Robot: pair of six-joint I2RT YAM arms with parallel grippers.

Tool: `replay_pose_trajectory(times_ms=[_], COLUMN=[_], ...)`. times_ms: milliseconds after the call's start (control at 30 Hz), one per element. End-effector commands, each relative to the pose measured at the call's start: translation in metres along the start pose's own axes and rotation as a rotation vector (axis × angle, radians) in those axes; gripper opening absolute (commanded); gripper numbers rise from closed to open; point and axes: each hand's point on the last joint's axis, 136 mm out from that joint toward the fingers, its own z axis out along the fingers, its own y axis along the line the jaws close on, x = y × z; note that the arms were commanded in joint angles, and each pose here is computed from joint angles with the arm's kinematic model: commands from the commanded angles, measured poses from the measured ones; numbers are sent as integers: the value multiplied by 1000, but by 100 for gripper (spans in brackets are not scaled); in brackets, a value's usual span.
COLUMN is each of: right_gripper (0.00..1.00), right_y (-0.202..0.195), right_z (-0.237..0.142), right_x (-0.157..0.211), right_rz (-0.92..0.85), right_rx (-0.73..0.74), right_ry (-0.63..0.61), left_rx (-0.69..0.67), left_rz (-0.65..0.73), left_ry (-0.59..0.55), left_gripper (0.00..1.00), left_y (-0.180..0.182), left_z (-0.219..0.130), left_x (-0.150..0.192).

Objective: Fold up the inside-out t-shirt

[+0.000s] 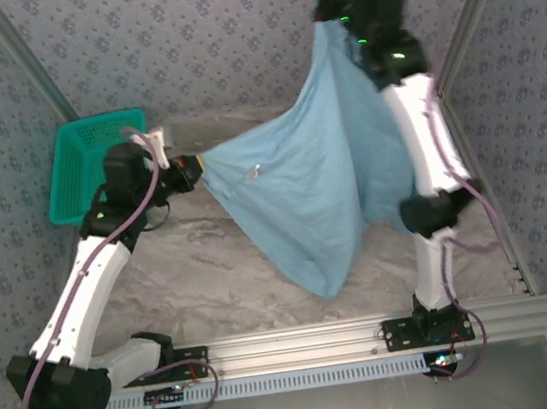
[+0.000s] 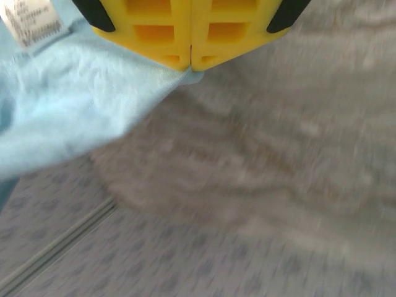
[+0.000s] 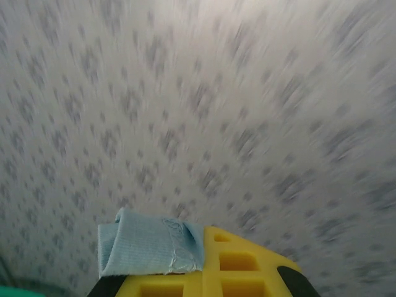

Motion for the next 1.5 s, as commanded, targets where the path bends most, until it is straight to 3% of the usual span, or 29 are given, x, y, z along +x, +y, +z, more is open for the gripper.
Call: replay_pose_trajectory(times_ms=[0, 67, 167, 233, 333, 467, 567, 767, 900, 1033, 1200, 1333, 1467], right_gripper=[18, 46, 75, 83, 85, 83, 79, 72, 70, 68, 58, 47, 23], right_y=[40, 46, 40, 31, 30, 44, 62, 104, 114, 116, 116, 110, 99], right_z=[54, 58, 33, 4, -65, -178, -275, -390, -423, -427, -435, -441, -446], right_x=[138, 196, 247, 269, 300, 339, 390, 444, 472, 486, 502, 513, 509], right_rz=[62, 56, 16, -35, -79, -49, -13, 110, 92, 54, 19, -7, -77], right_rx=[-122, -131, -88, -30, 21, 35, 51, 23, 26, 19, 42, 63, 98], right_ry=[292, 431, 634, 735, 834, 972, 1202, 1429, 1493, 1504, 1531, 1551, 1568], left_rx=[-80, -119, -167, -184, -210, -227, -228, -223, -198, -187, -185, -192, -190], left_rz=[-67, -98, -144, -165, -177, -172, -166, -163, -161, -148, -139, -129, -128], left_ry=[26, 62, 94, 106, 130, 153, 158, 150, 140, 133, 112, 103, 88], left_gripper=[0, 0, 0, 0, 0, 0, 0, 0, 0, 0, 0, 0, 0], left_y=[30, 52, 79, 91, 105, 112, 112, 110, 101, 95, 91, 90, 87], left_z=[14, 28, 47, 58, 71, 78, 79, 80, 79, 74, 67, 63, 58], left_x=[20, 42, 69, 82, 94, 100, 99, 96, 92, 88, 82, 80, 76])
